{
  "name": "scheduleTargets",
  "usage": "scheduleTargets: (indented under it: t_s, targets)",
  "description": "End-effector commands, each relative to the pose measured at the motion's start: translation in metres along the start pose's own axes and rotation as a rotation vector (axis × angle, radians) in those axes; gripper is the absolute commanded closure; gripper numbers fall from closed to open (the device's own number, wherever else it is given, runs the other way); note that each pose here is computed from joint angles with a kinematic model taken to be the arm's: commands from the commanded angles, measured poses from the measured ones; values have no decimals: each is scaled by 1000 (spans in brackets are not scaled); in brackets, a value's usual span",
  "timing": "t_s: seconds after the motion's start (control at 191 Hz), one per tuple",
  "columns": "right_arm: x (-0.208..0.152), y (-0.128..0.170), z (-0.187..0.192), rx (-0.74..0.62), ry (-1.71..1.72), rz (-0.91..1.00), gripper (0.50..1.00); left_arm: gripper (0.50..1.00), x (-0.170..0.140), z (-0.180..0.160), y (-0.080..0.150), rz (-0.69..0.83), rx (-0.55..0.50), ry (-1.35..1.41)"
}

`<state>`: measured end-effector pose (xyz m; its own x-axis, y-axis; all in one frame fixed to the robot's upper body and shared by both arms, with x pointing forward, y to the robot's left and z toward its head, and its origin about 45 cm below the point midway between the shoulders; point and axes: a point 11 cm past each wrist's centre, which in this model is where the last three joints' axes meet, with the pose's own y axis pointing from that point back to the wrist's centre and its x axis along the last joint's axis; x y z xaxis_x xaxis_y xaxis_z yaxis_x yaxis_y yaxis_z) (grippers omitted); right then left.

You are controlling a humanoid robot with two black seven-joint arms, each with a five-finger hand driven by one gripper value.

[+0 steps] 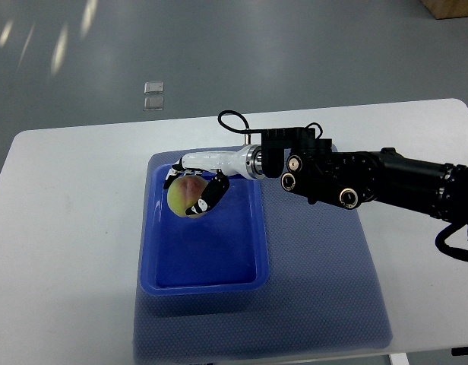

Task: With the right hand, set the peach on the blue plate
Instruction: 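Carry the peach over the blue tray and lower it inside, then open the right hand, release the peach, and raise the hand away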

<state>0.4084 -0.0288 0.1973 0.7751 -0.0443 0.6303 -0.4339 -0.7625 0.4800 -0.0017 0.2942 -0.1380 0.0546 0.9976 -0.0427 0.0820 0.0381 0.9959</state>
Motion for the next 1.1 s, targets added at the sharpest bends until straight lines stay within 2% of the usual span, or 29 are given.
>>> scheduleTargets:
  t_s: [0.0,0.11,0.115,0.152,0.173,0.178,0.183,0.188,0.193,0.199,0.204,0.209,0.241,0.371,0.559,0.612,0.617,0.648,0.722,0.727,0.737,0.842,0.847,0.858,0.905,0.91,1.067,1.072,1.093]
  targets:
    - [-7,-1,12,-24,-14,-5,1000,500,0,0,0,-2,0,-1]
    - [-10,0,16,-33,-16,-7,973,500,0,-1,0,-2,1,0]
    - [-13,0,17,-34,-19,-19,918,500,0,0,0,-2,0,-1]
    - [-14,0,17,-34,-20,-24,850,500,0,-1,0,-2,1,0]
    - [-15,0,17,-33,-21,-26,781,500,0,-1,0,-2,1,0]
    - [-15,0,17,-33,-21,-26,746,500,0,-1,0,-2,1,0]
    - [-15,0,17,-33,-21,-26,746,500,0,-1,0,-2,1,0]
    - [-15,0,17,-33,-21,-26,704,500,0,0,0,-2,0,-1]
    - [-15,0,17,-33,-21,-26,703,500,0,0,0,-2,0,-1]
    - [-15,0,17,-32,-21,-26,665,500,0,0,0,-2,0,-2]
    - [-15,0,17,-32,-21,-26,664,500,0,0,0,-2,0,-2]
    - [-15,0,17,-31,-23,-26,632,500,0,-1,0,-2,1,0]
    - [-14,0,16,-29,-24,-26,593,500,0,-1,0,-2,1,0]
    - [-11,-1,12,-15,-36,-21,572,500,0,0,0,0,0,0]
    - [65,44,7,42,-126,84,570,500,0,-1,0,0,2,-1]
    - [65,44,7,43,-126,84,570,500,0,-1,0,0,2,-1]
    - [89,64,15,64,-202,151,570,500,0,-1,0,-2,2,-2]
    - [105,77,19,86,-259,208,570,500,-1,-1,0,-3,2,-2]
    - [113,86,22,103,-301,245,570,500,-1,-1,0,-3,2,-2]
    - [121,102,38,150,-442,328,570,500,-1,-1,0,-5,1,-2]
    - [122,107,42,162,-477,349,570,500,-1,0,0,-5,0,-2]
    - [124,123,60,224,-642,440,570,500,-2,-1,0,-6,2,-4]
    - [120,132,75,290,-798,516,570,500,-2,0,0,-6,0,-4]
    - [118,134,79,301,-830,531,570,500,-2,-1,0,-6,2,-4]
    - [118,134,79,301,-830,532,570,500,-2,-1,0,-6,2,-4]
    - [108,141,97,331,-945,589,570,500,-2,-1,0,-6,2,-4]
    - [92,152,125,425,-1186,710,570,500,-2,-1,0,-4,2,-5]
    - [82,155,140,474,-1321,775,570,500,-2,0,0,-4,0,-5]
    - [80,156,143,487,-1351,789,570,500,-2,-1,0,-3,2,-3]
